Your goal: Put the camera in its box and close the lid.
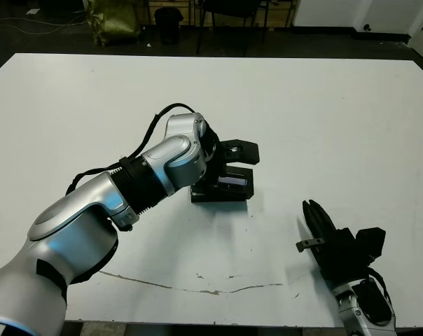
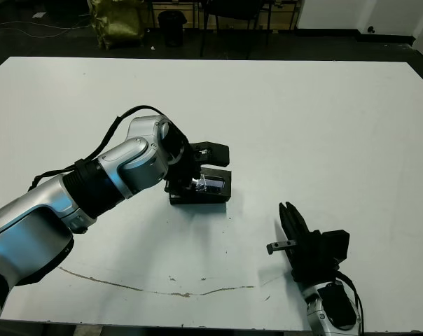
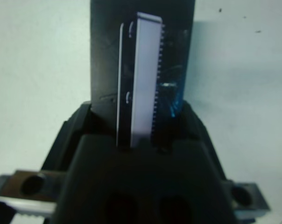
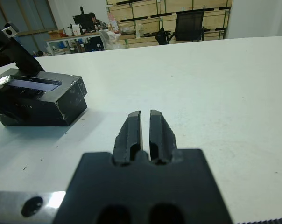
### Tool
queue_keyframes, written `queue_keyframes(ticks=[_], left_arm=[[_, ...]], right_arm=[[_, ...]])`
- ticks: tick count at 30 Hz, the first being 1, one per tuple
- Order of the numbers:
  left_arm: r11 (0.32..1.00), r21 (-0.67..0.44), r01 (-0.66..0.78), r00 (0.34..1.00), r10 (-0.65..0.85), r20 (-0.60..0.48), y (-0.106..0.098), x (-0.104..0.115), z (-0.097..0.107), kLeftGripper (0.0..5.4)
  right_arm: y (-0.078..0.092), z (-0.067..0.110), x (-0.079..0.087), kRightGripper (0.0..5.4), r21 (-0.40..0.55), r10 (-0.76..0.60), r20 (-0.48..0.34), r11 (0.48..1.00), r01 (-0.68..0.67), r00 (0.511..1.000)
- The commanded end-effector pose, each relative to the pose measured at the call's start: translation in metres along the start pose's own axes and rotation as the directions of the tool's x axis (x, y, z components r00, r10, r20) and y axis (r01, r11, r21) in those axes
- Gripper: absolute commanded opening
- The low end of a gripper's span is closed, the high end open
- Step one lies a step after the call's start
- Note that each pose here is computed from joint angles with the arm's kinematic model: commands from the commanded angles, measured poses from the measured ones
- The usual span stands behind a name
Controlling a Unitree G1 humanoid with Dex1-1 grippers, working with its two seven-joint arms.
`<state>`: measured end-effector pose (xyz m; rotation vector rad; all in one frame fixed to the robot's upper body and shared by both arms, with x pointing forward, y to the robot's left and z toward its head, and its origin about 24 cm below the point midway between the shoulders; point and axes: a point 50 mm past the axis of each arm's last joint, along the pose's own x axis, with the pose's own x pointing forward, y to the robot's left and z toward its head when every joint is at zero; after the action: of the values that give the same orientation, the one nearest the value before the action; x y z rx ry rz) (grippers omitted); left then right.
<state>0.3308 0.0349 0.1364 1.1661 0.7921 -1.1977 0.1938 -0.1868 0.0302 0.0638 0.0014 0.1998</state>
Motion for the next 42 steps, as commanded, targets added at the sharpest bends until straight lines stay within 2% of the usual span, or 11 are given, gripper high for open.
queue_keyframes(ticks=[1,4,7,9,12,15,27,31,35,39,42], left_arm=[[0.999,-0.048,0.026,1.0,-0.027,-0.016,-0.002,0.007,-0.01,2.53],[0.999,-0.026,0.038,0.999,-0.038,-0.014,-0.002,0.009,-0.01,2.53],[0.997,0.064,0.047,0.999,-0.047,-0.012,-0.002,0.011,-0.01,2.53],[0.997,0.063,0.041,0.999,-0.041,0.001,-0.002,0.011,-0.011,2.53],[0.999,0.019,0.048,0.999,-0.049,0.007,-0.002,0.013,-0.013,2.53],[0.999,0.003,0.033,0.999,-0.033,0.005,-0.001,0.014,-0.015,2.53],[0.982,-0.172,-0.075,0.997,0.074,-0.015,0.012,0.02,-0.029,2.53],[0.962,-0.249,-0.114,0.993,0.107,-0.042,0.011,0.028,-0.036,2.53],[0.95,-0.298,-0.092,0.995,0.077,-0.064,0.007,0.033,-0.043,2.53],[0.99,-0.141,-0.023,0.996,0.01,-0.088,0.004,0.035,-0.042,3.36],[0.992,-0.124,0.001,0.995,-0.013,-0.098,0.004,0.036,-0.041,4.12]], right_arm=[[-0.001,-0.011,-0.007,0.0,0.001,-0.02,-0.087,1.0,0.02,0.996],[-0.001,-0.01,-0.008,0.0,0.01,-0.016,-0.087,1.0,0.017,0.996],[-0.001,-0.009,-0.007,0.0,-0.001,-0.013,-0.082,1.0,0.013,0.997],[-0.001,-0.009,-0.007,0.0,0.0,-0.011,-0.074,1.0,0.011,0.997],[-0.002,-0.012,-0.007,0.0,0.024,-0.006,-0.066,1.0,0.008,0.998],[0.0,-0.009,-0.008,0.0,-0.005,-0.025,-0.095,1.0,0.025,0.995],[0.001,-0.008,-0.008,0.0,-0.013,-0.02,-0.092,1.0,0.019,0.996],[0.001,-0.008,-0.009,0.0,-0.006,-0.003,-0.083,1.0,0.003,0.997],[0.0,-0.008,-0.009,0.0,-0.006,-0.006,-0.085,1.0,0.006,0.996],[0.001,-0.008,-0.008,0.0,-0.017,-0.007,-0.081,1.0,0.006,0.997],[0.002,-0.007,-0.009,0.0,0.0,-0.003,-0.087,1.0,0.003,0.996]])
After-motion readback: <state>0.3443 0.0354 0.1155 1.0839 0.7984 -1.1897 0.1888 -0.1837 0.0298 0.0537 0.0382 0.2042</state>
